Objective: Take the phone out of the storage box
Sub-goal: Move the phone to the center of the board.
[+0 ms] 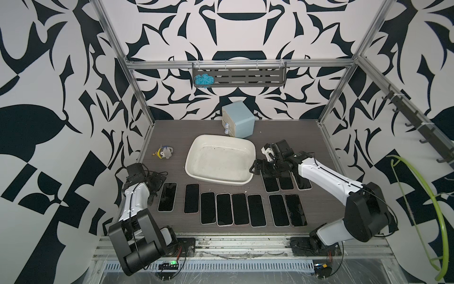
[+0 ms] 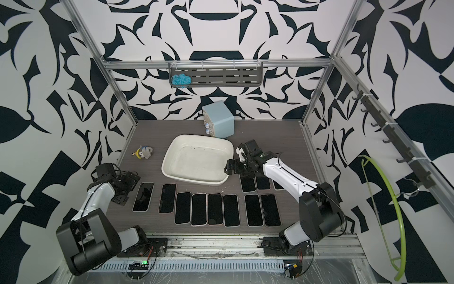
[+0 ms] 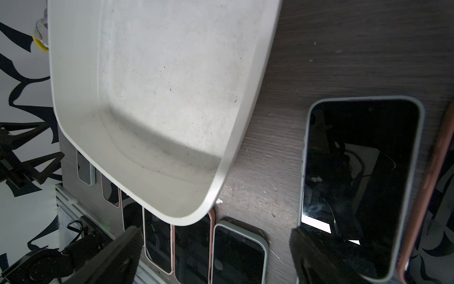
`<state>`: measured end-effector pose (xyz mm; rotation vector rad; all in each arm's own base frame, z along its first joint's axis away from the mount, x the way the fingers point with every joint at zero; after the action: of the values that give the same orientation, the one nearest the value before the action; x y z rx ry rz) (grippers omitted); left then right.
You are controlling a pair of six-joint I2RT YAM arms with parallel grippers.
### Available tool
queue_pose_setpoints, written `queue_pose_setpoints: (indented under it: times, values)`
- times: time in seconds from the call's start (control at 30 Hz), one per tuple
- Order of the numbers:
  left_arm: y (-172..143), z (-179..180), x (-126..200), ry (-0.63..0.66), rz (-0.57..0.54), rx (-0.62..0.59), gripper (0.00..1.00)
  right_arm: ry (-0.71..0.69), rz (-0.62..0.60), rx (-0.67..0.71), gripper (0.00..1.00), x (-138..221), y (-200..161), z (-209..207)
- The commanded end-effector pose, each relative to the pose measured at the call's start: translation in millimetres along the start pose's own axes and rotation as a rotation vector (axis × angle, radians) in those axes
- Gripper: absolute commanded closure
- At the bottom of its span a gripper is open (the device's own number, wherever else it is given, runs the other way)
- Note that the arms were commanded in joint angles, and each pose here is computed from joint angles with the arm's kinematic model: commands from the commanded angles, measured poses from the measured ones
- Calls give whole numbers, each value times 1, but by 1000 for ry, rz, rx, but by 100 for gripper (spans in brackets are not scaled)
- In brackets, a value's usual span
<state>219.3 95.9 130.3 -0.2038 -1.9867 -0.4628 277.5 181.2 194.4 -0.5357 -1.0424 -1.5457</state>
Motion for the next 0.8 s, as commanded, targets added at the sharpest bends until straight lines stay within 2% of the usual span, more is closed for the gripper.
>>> queue_pose_setpoints:
  times: [0.0, 0.3, 0.77]
  values:
    - [-7, 6, -14, -5, 32, 31, 0, 23, -20, 23, 1, 6, 14, 12]
    - [-31, 27, -36, -54, 46, 257, 0, 41, -52, 30, 1, 18, 38, 29]
    - [-57, 9, -34, -86, 104, 182, 0, 3, -75, 15, 1, 27, 12, 16]
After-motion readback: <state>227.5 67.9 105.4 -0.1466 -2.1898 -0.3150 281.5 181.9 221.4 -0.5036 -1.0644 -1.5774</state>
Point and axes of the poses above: each gripper's point midway between its finger pads, its own x axis back along the fingers, its own z axis along the line the jaws close on, y = z × x, the point moved 8 cm from there along x, back along the fingers, and after that the axes turned 4 degrees about x, right-handed, at the moved point
